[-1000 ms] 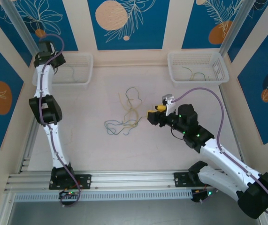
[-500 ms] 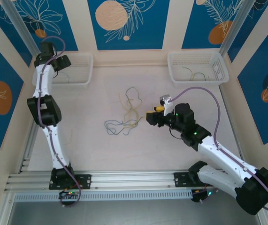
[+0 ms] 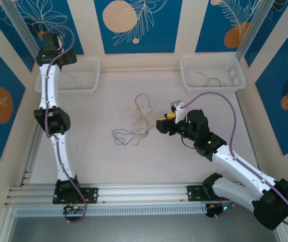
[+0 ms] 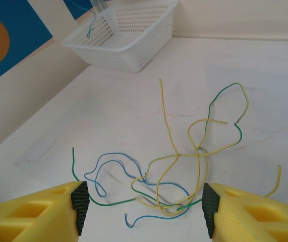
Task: Untangle the cables
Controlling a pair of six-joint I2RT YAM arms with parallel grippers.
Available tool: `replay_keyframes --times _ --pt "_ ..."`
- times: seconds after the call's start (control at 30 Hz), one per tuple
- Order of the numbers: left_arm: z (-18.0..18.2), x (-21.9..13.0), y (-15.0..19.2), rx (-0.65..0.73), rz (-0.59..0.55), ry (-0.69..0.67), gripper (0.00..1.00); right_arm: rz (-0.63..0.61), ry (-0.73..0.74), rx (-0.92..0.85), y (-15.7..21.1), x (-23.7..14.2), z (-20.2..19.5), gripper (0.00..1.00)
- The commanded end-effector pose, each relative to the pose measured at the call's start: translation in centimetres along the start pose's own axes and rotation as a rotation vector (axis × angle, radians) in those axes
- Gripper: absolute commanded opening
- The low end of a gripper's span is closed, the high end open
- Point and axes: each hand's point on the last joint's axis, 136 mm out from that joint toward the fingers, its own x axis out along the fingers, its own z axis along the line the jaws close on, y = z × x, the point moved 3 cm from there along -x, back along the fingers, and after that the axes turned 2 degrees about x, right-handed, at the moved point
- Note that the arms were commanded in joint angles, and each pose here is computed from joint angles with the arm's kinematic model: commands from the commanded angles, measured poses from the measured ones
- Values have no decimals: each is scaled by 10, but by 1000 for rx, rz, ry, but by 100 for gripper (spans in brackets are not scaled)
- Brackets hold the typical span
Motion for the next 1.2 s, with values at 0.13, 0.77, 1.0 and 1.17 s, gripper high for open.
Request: replay_keyframes --times 0.13,0.77,1.0,1.17 --pt "-24 57 58 63 163 107 71 -22 -43 -5 -9 -3 12 63" --pt "-10 52 58 223 182 -101 34 -23 -44 -19 -10 -1 13 63" --pt "-47 67 87 735 267 -249 40 -16 -44 -15 -8 0 13 64" --pt "-76 75 93 733 251 -135 100 -16 -45 -5 -7 0 12 63"
